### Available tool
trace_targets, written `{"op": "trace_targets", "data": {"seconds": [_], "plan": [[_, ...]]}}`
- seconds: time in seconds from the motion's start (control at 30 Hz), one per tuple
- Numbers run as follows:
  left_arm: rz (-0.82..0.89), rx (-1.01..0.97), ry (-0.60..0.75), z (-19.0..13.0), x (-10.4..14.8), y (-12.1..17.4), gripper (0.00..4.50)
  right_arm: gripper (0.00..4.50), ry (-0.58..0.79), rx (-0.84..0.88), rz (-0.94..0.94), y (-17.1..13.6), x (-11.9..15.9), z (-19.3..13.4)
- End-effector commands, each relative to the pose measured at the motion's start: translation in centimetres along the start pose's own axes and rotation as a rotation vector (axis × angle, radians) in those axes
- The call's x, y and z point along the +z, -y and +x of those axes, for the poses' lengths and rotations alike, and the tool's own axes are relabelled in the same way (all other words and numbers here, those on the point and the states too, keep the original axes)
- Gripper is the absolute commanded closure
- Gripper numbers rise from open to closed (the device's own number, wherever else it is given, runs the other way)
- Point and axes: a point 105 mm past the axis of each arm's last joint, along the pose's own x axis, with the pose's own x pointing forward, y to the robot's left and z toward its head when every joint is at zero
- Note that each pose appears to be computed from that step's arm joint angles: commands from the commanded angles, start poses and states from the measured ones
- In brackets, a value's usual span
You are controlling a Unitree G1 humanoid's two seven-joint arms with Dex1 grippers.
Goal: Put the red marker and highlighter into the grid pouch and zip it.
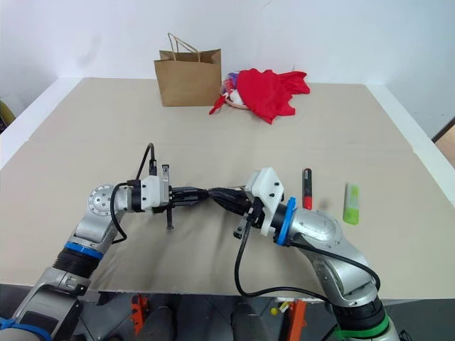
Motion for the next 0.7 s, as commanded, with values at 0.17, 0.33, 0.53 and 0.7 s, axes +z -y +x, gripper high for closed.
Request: {"op": "trace_targets", "data": {"seconds": [0.17, 0.33, 0.53, 0.7], "plan": [[0.050, 0.008, 0.029, 0.6, 1.1, -0.8, 4.50, 4.43, 0.038, 0.057, -0.023, -0.3, 1.0, 1.9], [0.053, 0.007, 0.035, 0.9, 1.2, -0.7, 4.50, 4.43, 0.041, 0.097, -0.014, -0.9, 0.8, 2.7], [0.054, 0.006, 0.044, 1.2, 1.3, -0.4, 4.50, 4.43, 0.061, 0.116, -0.006, -1.2, 1.1, 4.0], [0.054, 0.007, 0.051, 1.4, 1.4, -0.3, 4.50, 4.43, 0.063, 0.122, -0.005, -1.2, 1.0, 4.4]]}}
